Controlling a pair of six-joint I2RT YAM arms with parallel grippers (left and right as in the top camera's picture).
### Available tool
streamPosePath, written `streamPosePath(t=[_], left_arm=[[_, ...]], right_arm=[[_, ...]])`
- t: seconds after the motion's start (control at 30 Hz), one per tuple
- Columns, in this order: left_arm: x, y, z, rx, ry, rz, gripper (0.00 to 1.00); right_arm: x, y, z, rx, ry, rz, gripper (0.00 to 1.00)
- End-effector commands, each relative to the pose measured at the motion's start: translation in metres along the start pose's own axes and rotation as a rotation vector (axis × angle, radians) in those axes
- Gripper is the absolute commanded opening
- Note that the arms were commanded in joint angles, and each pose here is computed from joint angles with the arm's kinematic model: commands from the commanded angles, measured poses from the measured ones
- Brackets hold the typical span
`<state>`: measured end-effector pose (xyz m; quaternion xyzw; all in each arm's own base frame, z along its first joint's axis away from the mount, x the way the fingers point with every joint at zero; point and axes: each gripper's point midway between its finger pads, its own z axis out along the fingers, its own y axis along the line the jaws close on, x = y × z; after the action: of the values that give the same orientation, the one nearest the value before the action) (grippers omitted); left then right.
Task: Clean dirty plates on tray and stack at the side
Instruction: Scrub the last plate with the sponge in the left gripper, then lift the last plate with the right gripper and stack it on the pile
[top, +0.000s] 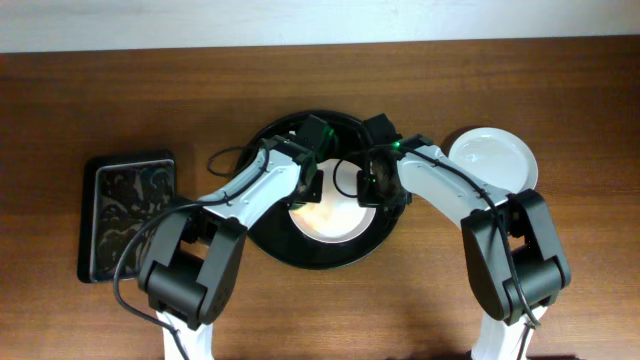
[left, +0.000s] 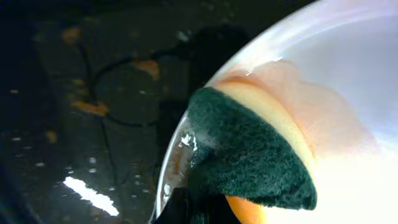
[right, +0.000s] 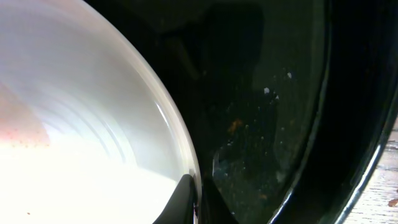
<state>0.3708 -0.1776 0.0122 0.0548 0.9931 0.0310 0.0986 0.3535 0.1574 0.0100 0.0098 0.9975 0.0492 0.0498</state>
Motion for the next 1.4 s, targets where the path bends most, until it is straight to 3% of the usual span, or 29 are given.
streamPosePath(t=[0.0, 0.1, 0.2, 0.43, 0.6, 0.8, 1.2, 1.3, 1.37], left_arm=[[-0.022, 0.04, -0.013, -0.185, -0.031, 0.001, 0.0], [-0.054, 0.047, -0.051, -0.233, -0.102, -0.014, 0.0], [-0.053, 0.051, -0.054, -0.228, -0.087, -0.023, 0.0], [-0.054, 0.042, -0.079, 0.208, -0.018, -0.106, 0.05], [-0.055, 0.045, -0.08, 0.248, -0.012, -0.107, 0.09], [-0.055, 0.045, -0.08, 0.247, -0.012, -0.107, 0.11], [-0.055, 0.045, -0.08, 0.247, -0.012, -0.107, 0.11], [-0.055, 0.045, -0.08, 0.247, -0.014, -0.1, 0.11], [-0.055, 0.045, -0.08, 0.247, -0.014, -0.096, 0.11]], right_arm=[[-0.002, -0.018, 0.001, 0.078, -0.004, 0.017, 0.04], [-0.002, -0.018, 0.001, 0.08, -0.003, 0.017, 0.04], [-0.01, -0.029, -0.012, 0.162, -0.02, -0.029, 0.04], [-0.063, -0.051, -0.145, 0.444, -0.214, -0.098, 0.04], [-0.066, -0.018, -0.208, 0.825, -0.457, -0.287, 0.04], [-0.049, 0.011, -0.243, 1.028, -0.594, -0.403, 0.04], [-0.046, 0.014, -0.245, 1.026, -0.617, -0.383, 0.04], [-0.038, -0.006, -0.205, 0.786, -0.405, -0.276, 0.04], [-0.043, -0.047, -0.2, 0.627, -0.266, -0.104, 0.04]])
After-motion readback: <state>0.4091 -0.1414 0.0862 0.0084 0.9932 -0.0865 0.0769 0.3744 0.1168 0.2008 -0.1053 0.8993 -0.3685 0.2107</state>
